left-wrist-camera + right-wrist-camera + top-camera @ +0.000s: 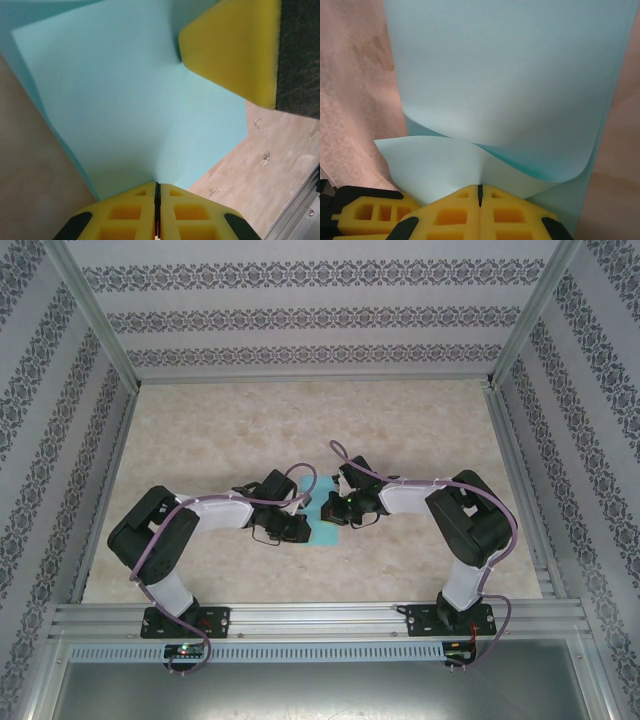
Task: Fold a paper plane with a square sheet of paper (fold left side to right side)
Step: Fold the triangle a second time at the center of the table.
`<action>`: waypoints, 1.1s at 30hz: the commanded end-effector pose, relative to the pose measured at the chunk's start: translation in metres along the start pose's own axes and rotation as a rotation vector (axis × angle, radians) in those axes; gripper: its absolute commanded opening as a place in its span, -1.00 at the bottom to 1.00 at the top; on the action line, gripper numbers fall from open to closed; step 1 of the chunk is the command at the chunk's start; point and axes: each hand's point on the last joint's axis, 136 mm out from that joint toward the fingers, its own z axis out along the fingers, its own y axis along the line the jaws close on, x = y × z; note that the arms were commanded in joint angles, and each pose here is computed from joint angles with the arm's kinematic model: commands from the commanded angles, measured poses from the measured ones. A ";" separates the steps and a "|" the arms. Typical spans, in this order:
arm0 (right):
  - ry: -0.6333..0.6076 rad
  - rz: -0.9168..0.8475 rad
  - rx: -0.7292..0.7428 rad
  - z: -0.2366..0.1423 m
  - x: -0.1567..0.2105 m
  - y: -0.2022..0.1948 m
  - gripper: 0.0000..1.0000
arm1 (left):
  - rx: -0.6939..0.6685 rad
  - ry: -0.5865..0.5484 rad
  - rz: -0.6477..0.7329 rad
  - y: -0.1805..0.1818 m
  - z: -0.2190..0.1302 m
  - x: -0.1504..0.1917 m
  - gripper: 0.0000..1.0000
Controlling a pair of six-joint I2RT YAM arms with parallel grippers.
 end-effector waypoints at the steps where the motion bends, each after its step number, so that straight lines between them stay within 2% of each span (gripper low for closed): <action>1: 0.014 0.041 0.105 0.000 0.005 -0.029 -1.00 | -0.036 0.039 -0.031 0.012 0.000 0.023 -0.81; 11: 0.016 0.040 0.102 -0.001 0.004 -0.028 -1.00 | -0.053 0.040 -0.077 0.022 -0.012 0.050 -0.85; 14: 0.016 0.040 0.099 -0.001 0.004 -0.028 -1.00 | -0.021 -0.004 -0.058 0.010 -0.025 0.040 -0.86; 19: 0.013 0.035 0.092 -0.001 0.003 -0.024 -1.00 | 0.045 -0.099 -0.011 -0.019 -0.043 0.004 -0.82; 25: 0.017 0.029 0.090 -0.001 0.003 -0.022 -1.00 | 0.065 -0.056 0.000 -0.023 -0.024 -0.014 -0.84; 33: 0.020 0.022 0.085 0.001 0.003 -0.019 -1.00 | -0.024 -0.020 -0.021 0.001 -0.008 -0.010 -0.83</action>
